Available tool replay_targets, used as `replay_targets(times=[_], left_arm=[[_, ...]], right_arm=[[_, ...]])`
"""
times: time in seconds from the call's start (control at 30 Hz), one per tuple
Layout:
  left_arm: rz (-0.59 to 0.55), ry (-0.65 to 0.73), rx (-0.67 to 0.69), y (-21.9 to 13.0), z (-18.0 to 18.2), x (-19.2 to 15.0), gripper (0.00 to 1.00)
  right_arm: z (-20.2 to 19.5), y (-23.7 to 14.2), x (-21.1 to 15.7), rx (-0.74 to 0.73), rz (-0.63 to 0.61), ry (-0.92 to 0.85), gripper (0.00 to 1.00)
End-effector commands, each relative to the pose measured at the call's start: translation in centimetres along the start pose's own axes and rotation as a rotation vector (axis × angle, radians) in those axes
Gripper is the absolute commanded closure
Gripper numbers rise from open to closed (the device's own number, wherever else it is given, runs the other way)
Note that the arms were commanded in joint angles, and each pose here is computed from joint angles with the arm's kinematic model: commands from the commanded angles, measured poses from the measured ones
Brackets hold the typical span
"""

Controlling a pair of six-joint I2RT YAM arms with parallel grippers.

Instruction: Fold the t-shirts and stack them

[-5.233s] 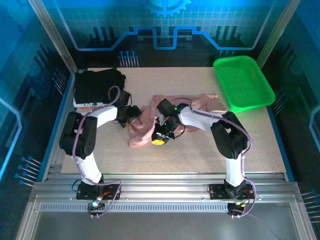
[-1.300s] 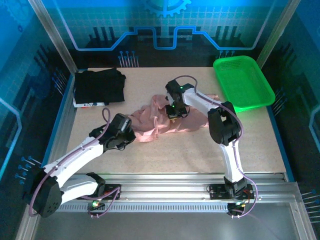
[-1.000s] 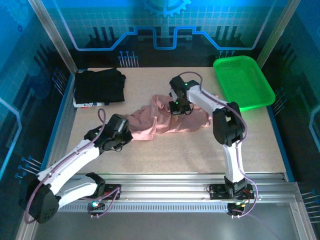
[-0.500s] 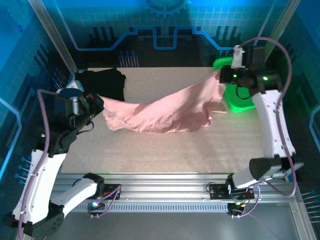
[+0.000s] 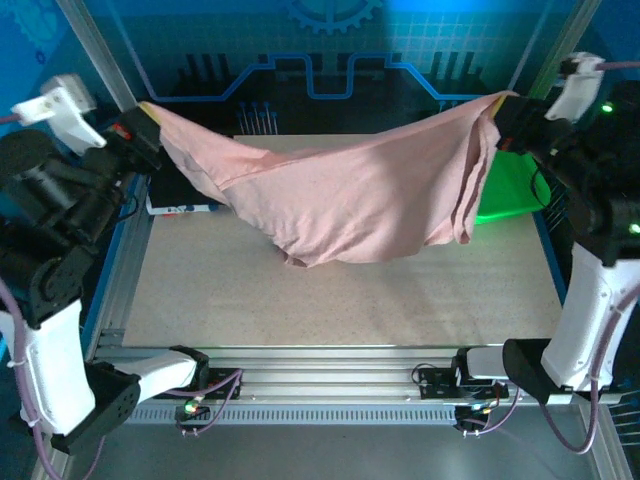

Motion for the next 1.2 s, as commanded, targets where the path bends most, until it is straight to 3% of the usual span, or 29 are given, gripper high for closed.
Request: replay_targets(times=[0.0, 0.37, 0.57, 0.8, 1.0, 1.17], left_arm=[[-0.108, 0.075, -0.112, -1.4, -2.1, 2.6, 1.00], [-0.205, 0.156, -0.224, -1.8, -4.4, 4.8, 1.00], [-0.301, 0.171, -0.296, -4.5, -5.2, 6.3, 1.00], [-0.373, 0.224, -0.355, -6.6, -6.1, 7.4, 1.00], [-0.398, 0.239, -0.368, -5.9, -6.5, 7.7, 1.00], [-0.387, 0.287, -0.341, -2.8, -6.8, 7.6, 1.00]], right_arm=[[1.5, -3.6, 1.8, 0.052, -0.098, 0.028, 1.00], [2.8, -4.1, 1.3, 0.235, -0.074, 0.063, 1.00], [4.6, -6.2, 1.1, 0.393, -0.062, 0.054, 1.00], [5.9, -8.6, 0.5, 0.455, -0.068, 0.060, 1.00], [6.5, -9.3, 0.8, 0.501, -0.069, 0.082, 1.00], [5.7, -7.8, 0.0, 0.483, -0.021, 0.123, 1.00]])
Point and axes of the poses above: each hand's point on the last joint's axis, 136 mm out from that joint toward the fingers, its own y axis out along the fingers, its own z axis along the line the jaws close on, x = y × z, the point moved 9 cm from there along -y, back along the fingers, and after that the axes turned 9 degrees about -y, right-handed, at the moved point
